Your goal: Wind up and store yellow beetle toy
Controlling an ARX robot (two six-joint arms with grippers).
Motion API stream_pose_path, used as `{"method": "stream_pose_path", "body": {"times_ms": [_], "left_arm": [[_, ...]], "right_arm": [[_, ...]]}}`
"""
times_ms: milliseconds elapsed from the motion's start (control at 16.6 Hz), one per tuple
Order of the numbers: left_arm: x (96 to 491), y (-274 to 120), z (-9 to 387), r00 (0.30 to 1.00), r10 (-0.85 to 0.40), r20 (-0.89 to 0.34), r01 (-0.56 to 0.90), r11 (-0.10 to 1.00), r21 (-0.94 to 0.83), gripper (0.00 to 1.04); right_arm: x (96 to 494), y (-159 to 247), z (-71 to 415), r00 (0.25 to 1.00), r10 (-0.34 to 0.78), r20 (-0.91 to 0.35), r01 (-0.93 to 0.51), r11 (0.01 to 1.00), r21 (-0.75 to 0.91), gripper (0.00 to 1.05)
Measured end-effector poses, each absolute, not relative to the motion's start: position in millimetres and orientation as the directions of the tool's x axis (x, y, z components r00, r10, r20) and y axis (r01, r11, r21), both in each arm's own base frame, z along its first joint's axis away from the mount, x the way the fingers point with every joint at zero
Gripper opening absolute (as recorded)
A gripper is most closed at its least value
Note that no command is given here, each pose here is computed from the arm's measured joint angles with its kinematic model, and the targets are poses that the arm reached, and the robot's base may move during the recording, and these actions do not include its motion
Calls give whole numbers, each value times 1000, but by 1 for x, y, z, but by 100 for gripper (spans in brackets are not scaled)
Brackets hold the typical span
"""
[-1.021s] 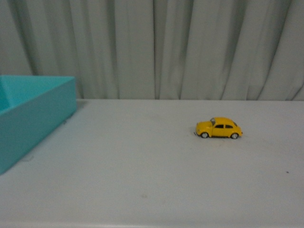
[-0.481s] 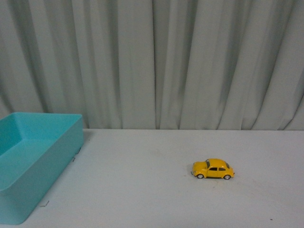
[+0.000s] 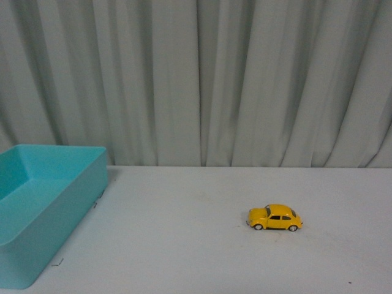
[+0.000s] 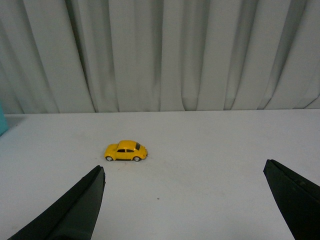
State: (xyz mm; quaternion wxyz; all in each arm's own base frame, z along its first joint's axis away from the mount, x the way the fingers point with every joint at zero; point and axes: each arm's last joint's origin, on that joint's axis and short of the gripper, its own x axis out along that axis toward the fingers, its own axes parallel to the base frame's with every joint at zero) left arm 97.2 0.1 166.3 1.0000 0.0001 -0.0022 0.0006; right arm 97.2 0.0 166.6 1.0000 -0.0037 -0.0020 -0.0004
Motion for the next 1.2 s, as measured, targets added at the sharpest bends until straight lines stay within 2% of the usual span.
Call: {"method": "stream_pose_path", "body": {"times_ms": [1202], "left_arm": [[97,0,166,1000,1,4,-1,1000,0,98]], "right_arm": [[97,0,167,1000,-1,4,1,1000,-7,98]]}}
